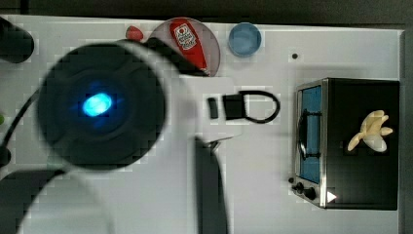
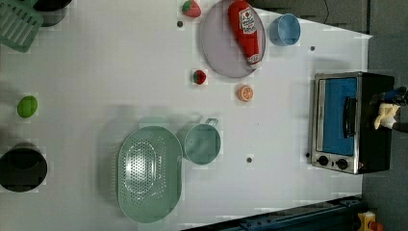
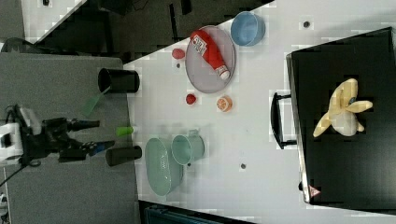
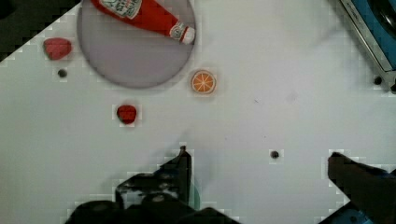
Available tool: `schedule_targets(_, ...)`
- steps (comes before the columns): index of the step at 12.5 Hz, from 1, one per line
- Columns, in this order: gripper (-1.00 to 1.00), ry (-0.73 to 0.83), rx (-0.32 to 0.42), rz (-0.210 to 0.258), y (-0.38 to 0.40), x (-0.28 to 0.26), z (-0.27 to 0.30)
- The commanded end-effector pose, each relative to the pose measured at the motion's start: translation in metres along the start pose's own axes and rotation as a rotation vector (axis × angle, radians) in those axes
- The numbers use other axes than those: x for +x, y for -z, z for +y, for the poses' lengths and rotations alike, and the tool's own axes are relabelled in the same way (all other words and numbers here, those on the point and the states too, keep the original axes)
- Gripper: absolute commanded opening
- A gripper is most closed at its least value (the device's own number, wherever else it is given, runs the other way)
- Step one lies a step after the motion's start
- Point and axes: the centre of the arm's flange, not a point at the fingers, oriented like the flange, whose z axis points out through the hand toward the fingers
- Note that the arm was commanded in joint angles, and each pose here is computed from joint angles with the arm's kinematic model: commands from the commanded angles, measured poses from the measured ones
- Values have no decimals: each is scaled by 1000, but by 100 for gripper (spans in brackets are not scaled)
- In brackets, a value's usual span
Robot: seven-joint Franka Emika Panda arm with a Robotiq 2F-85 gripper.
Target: Pick banana from table and place on oven.
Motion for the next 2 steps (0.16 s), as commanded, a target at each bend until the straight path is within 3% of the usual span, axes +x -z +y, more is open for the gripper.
schedule_targets(1,100,-155,-27,-22,-19,44,38)
schedule_targets(2,100,-155,-28,-23,-20,44,37)
